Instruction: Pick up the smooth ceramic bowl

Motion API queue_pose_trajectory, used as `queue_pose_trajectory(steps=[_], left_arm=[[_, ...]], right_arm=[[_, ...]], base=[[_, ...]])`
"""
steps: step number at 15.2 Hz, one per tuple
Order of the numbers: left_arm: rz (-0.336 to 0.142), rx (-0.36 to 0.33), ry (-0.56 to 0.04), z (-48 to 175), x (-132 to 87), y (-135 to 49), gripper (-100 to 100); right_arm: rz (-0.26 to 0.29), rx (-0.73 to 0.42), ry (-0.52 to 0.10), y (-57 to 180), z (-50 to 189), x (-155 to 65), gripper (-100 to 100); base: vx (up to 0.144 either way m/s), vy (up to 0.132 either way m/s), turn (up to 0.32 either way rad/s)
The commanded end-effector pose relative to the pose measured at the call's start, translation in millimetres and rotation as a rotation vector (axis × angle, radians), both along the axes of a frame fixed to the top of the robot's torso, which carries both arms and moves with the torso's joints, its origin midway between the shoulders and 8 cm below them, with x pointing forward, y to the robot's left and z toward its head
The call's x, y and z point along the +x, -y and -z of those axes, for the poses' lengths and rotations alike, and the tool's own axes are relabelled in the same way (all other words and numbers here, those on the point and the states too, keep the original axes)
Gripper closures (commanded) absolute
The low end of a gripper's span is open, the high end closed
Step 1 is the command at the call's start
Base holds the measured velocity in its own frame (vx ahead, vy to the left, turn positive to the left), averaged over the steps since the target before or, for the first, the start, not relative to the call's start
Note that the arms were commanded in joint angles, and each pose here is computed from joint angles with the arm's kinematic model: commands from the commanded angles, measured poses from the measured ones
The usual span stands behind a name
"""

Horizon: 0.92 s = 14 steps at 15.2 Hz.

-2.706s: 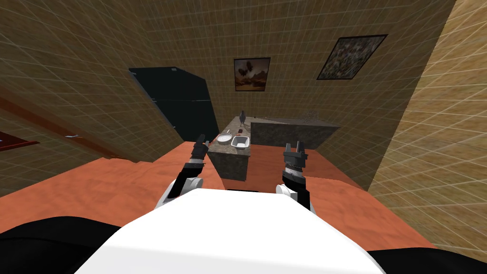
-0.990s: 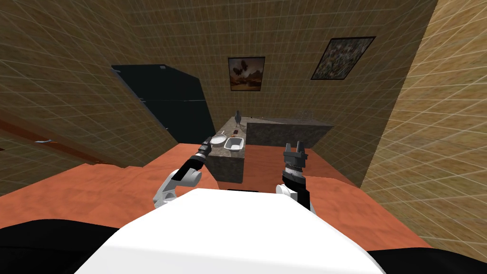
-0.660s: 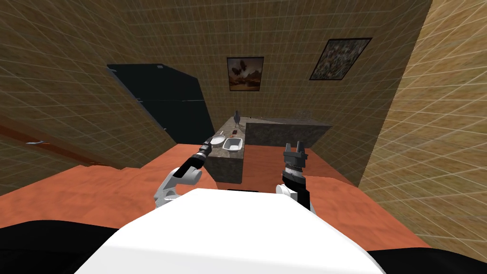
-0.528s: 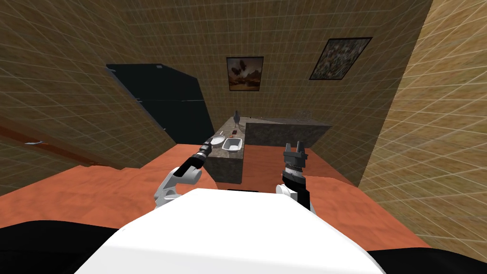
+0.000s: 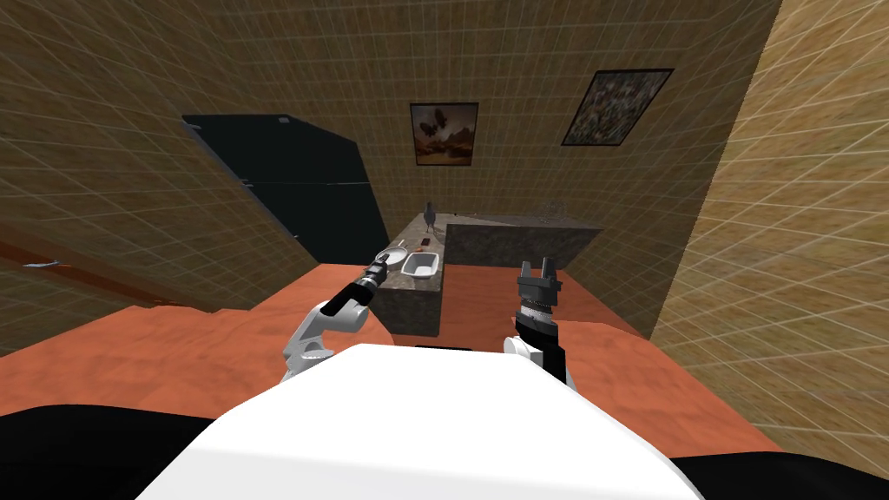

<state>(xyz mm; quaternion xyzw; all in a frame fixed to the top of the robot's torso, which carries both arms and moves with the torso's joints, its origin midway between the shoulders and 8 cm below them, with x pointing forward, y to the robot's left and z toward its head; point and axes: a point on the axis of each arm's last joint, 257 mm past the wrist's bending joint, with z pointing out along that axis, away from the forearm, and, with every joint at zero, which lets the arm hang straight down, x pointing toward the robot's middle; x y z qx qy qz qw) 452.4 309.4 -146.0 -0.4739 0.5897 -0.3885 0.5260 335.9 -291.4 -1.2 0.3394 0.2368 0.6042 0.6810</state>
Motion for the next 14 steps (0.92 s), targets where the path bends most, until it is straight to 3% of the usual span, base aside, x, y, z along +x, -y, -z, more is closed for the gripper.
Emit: queue_pose_trajectory(steps=[1, 14], left_arm=[[-0.008, -0.009, -0.032, 4.4, 2.0, -1.9, -100], [-0.065, -0.037, -0.226, 42.1, -2.6, -13.7, -100]], right_arm=[[0.000, 0.000, 0.000, 0.0, 0.0, 0.0, 0], [0.000, 0.000, 0.000, 0.0, 0.0, 0.0, 0]], base=[[0.020, -0.026, -0.028], [0.026, -0.033, -0.022]])
